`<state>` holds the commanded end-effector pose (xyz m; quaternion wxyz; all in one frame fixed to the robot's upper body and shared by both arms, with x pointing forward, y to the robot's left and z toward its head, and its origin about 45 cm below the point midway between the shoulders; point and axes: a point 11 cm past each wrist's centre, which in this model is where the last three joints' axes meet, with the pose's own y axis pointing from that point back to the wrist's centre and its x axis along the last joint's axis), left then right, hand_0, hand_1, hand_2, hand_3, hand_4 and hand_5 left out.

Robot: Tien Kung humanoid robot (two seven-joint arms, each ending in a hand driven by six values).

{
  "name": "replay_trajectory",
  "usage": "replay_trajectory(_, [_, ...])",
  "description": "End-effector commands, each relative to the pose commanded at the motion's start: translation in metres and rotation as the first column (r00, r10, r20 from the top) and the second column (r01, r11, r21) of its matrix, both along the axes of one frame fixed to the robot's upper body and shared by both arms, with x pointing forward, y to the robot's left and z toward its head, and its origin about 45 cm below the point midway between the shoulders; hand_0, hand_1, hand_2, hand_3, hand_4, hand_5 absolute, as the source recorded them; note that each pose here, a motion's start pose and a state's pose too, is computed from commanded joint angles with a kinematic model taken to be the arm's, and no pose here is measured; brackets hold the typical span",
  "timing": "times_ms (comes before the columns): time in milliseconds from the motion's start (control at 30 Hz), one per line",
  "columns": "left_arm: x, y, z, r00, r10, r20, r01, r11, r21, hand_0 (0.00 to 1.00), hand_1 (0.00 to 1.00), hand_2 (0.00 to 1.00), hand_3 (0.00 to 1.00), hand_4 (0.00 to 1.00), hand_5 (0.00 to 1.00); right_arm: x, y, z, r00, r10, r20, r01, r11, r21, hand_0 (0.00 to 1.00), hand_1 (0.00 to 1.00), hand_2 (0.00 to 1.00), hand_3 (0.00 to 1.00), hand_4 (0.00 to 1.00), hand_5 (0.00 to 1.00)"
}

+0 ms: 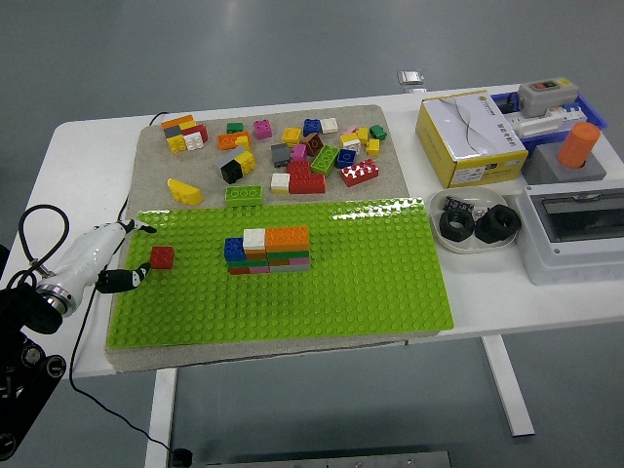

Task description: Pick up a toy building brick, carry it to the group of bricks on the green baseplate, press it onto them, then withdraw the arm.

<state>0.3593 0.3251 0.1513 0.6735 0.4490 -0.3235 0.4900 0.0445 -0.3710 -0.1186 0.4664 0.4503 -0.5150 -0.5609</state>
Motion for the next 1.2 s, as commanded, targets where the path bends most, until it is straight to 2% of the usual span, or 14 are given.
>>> replay_trajectory(533, [0.0089,-0.009,-0.009,0.997,0.005,-0.071,-0.005,1.000,-0.004,0.984,0.942,0.922,0.782,0.687,0.002,0.005,-0.008,0.002,1.000,0.011,0.015,-0.011,1.000,-0.027,0.716,0.684,0.771,0.885,0.640,0.998])
replay_trajectory(567, [0.0095,-0.008,-0.009,0.997,0.008,-0.073,-0.008,1.000,-0.003,0.985,0.944,0.921,0.697,0.635,0.002,0.005,-0.008,0.002,1.000,0.012,0.016,-0.012,1.000,-0.027,0.716,0.684,0.767,0.886,0.639,0.998])
replay_trajectory(733, [0.0112,-0.003,-0.010,0.997,0.022,-0.072,-0.022,1.000,0.002,0.985,0.944,0.921,0.697,0.635,0.002,0.005,-0.009,0.002,1.000,0.016,0.018,-0.016,0.999,-0.028,0.716,0.684,0.767,0.886,0.639,0.998])
replay_trajectory(767, [0.0115,-0.002,-0.010,0.997,0.025,-0.071,-0.024,1.000,0.004,0.987,0.945,0.926,0.634,0.603,0.002,0.006,-0.009,0.002,1.000,0.016,0.019,-0.016,0.999,-0.028,0.716,0.681,0.767,0.882,0.639,0.998])
replay_trajectory(1200, [0.0103,0.001,-0.018,0.994,0.035,-0.102,-0.034,0.999,0.007,0.991,0.953,0.934,0.597,0.593,0.002,0.007,-0.010,0.003,1.000,0.018,0.025,-0.017,0.999,-0.029,0.717,0.680,0.765,0.877,0.638,0.998])
